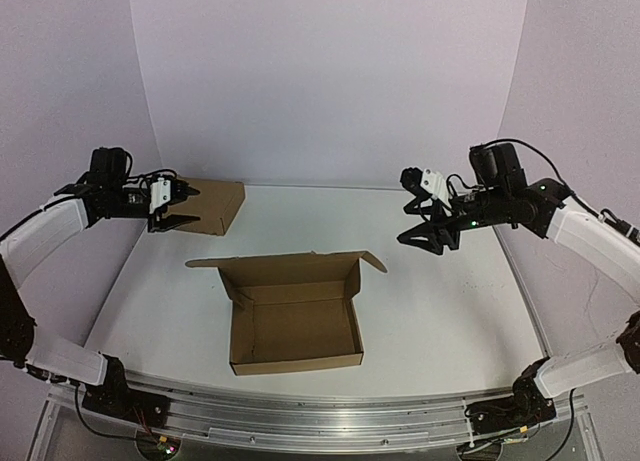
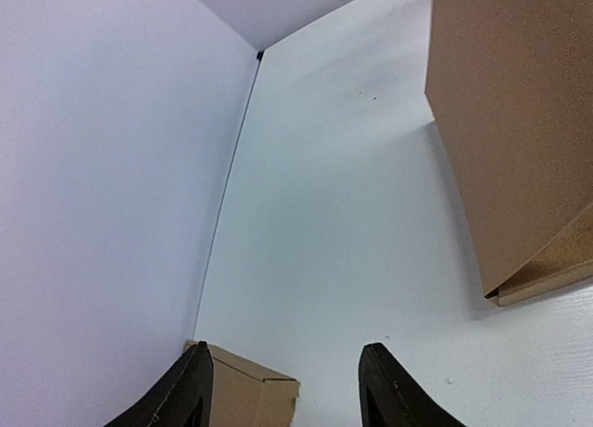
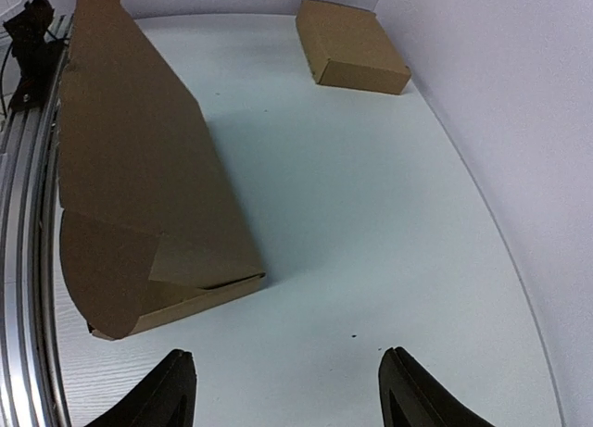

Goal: Fold the paper box

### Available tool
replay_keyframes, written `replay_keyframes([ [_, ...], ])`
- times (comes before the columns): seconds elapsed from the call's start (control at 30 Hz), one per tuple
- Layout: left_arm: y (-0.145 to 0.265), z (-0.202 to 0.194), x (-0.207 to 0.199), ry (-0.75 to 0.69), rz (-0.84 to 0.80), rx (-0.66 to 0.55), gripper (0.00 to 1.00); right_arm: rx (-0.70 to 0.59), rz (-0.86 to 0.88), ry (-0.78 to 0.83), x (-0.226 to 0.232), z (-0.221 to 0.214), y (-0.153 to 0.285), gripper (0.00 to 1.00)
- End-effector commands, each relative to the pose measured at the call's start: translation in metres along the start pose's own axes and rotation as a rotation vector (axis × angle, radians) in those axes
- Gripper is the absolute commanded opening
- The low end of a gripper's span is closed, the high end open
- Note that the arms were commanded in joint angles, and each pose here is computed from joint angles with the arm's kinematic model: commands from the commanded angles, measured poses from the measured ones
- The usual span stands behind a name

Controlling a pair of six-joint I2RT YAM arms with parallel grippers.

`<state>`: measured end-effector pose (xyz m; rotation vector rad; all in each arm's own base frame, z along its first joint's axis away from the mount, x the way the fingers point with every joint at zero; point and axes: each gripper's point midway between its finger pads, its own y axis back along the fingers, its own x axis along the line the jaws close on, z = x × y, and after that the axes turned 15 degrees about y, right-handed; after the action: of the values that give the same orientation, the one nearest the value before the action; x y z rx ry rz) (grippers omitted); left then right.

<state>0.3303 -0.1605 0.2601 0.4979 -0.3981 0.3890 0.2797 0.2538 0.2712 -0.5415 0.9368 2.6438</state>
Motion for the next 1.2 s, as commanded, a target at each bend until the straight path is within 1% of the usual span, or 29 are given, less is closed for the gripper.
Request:
replay_keyframes([
  [0.0, 0.025, 0.044, -0.045, -0.048, -0.162, -0.132, 0.57, 0.047, 0.15, 0.035, 0.037, -0.006, -0.009, 0.68],
  [0.07, 0.024, 0.041, -0.057, -0.066, -0.164, -0.128, 0.57, 0.059, 0.167, 0.042, 0.043, -0.009, -0.016, 0.67],
  [0.17, 0.017, 0.034, -0.073, -0.11, -0.185, -0.091, 0.56, 0.046, 0.202, 0.029, 0.047, -0.003, -0.026, 0.65],
  [0.33, 0.019, 0.027, -0.084, -0.121, -0.223, -0.049, 0.56, 0.025, 0.24, 0.026, 0.06, 0.005, -0.029, 0.65],
  [0.53, 0.027, 0.035, -0.101, -0.121, -0.271, -0.08, 0.57, 0.005, 0.261, 0.026, 0.07, 0.014, -0.037, 0.65],
  [0.73, 0.036, 0.034, -0.118, -0.117, -0.333, -0.057, 0.62, -0.008, 0.302, 0.017, 0.082, 0.02, -0.043, 0.66],
  [0.87, 0.039, 0.039, -0.128, -0.09, -0.355, -0.086, 0.6, -0.025, 0.327, 0.009, 0.09, 0.029, -0.051, 0.67],
  [0.97, 0.04, 0.034, -0.14, -0.073, -0.39, -0.065, 0.61, -0.033, 0.351, 0.028, 0.101, 0.037, -0.059, 0.67],
  [1.03, 0.041, 0.029, -0.146, -0.09, -0.397, -0.054, 0.63, -0.029, 0.361, 0.032, 0.106, 0.039, -0.064, 0.67],
  [1.17, 0.042, 0.029, -0.151, -0.103, -0.383, -0.073, 0.66, -0.046, 0.364, 0.037, 0.111, 0.045, -0.073, 0.68],
])
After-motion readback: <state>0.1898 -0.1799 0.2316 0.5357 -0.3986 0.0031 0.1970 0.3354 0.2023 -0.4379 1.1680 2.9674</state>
